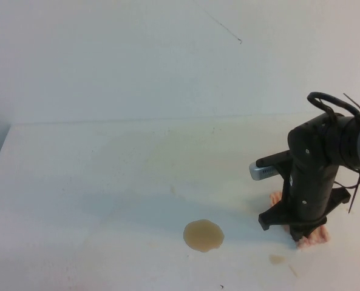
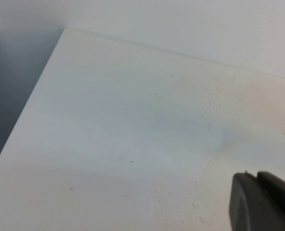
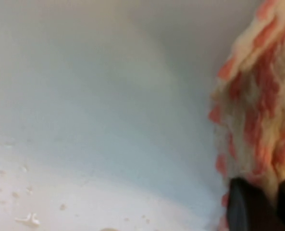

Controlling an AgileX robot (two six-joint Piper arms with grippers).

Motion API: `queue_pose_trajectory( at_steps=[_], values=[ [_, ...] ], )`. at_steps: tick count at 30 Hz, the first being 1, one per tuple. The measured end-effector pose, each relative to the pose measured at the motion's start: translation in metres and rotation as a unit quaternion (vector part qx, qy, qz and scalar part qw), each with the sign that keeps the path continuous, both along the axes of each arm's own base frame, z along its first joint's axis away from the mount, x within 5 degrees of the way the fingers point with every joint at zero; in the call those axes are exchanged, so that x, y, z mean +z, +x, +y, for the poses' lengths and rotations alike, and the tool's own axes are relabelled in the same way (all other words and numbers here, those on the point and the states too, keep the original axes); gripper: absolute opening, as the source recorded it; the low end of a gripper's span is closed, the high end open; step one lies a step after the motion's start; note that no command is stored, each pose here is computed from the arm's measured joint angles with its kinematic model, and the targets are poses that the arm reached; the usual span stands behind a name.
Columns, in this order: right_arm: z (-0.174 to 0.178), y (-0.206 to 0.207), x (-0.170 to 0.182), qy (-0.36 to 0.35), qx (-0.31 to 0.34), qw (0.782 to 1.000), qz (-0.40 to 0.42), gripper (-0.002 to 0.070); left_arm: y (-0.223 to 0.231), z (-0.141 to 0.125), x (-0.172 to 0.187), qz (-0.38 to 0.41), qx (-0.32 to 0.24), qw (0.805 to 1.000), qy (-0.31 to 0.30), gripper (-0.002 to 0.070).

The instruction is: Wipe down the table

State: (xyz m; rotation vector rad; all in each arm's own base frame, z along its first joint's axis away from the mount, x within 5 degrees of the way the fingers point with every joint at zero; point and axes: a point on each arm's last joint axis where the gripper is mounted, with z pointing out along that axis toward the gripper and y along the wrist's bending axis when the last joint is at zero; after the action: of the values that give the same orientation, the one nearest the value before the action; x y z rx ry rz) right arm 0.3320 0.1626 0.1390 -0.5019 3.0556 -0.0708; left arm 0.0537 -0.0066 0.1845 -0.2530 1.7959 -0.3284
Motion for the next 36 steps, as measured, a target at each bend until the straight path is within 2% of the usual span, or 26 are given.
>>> queue_pose_trajectory(
  at_steps=[11,19,24,36],
  values=[
    [0.035,0.018,0.055,0.065,0.03,0.997,-0.03,-0.0003,0.0,0.0,0.0,0.0,0.0,1.0,0.0,-0.0001],
    [0.106,-0.008,0.086,0.116,0.156,0.979,-0.068,-0.0003,0.0,0.0,0.0,0.0,0.0,1.0,0.0,-0.0001],
    [0.132,-0.023,0.081,0.117,0.214,0.966,-0.082,-0.0003,0.0,0.0,0.0,0.0,0.0,1.0,0.0,-0.0001],
    [0.135,-0.025,0.02,0.057,0.221,0.974,0.013,-0.0003,0.0,0.0,0.0,0.0,0.0,1.0,0.0,-0.0001]
  ],
)
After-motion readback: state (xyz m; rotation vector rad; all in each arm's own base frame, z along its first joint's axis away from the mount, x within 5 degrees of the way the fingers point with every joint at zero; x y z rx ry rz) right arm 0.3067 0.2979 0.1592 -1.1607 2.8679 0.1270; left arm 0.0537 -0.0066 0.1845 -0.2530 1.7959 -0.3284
